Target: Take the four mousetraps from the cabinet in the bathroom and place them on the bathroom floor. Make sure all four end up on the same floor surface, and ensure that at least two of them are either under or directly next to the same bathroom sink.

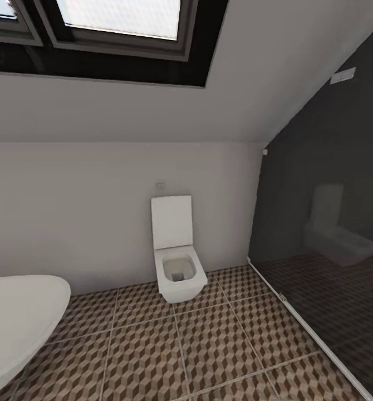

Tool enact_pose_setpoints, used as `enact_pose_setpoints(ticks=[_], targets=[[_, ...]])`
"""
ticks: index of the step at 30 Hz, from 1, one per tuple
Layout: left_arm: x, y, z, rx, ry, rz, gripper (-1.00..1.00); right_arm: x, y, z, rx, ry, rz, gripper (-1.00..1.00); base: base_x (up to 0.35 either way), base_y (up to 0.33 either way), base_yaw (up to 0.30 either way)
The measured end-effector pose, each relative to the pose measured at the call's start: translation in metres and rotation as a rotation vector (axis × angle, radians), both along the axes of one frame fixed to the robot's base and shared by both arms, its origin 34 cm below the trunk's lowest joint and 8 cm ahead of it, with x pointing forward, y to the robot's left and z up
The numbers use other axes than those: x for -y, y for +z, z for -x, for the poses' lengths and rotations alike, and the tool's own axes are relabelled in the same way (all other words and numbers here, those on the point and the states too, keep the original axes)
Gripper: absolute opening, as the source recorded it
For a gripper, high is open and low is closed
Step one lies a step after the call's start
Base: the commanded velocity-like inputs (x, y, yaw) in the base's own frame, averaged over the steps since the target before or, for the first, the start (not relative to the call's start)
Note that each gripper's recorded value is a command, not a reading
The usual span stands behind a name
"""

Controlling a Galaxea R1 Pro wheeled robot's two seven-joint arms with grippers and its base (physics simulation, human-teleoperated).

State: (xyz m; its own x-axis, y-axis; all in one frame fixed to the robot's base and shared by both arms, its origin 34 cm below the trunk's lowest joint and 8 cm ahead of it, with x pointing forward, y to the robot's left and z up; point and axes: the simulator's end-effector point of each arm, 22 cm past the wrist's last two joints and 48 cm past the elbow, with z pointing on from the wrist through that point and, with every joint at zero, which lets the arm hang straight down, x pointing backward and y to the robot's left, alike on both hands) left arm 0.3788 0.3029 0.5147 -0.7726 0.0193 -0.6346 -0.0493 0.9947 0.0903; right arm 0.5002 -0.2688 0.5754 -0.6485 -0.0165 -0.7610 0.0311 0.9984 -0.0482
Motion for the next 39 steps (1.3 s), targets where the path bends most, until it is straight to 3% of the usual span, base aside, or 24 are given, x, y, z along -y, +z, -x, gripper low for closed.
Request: enact_pose_setpoints(ticks=[39], targets=[[0.0003,0.0010,-0.0013,0.004,-0.002,0.000,1.00,-0.0010,0.0015,-0.0010,0.004,0.000,-0.001,1.00,-0.005,-0.014,-0.292]])
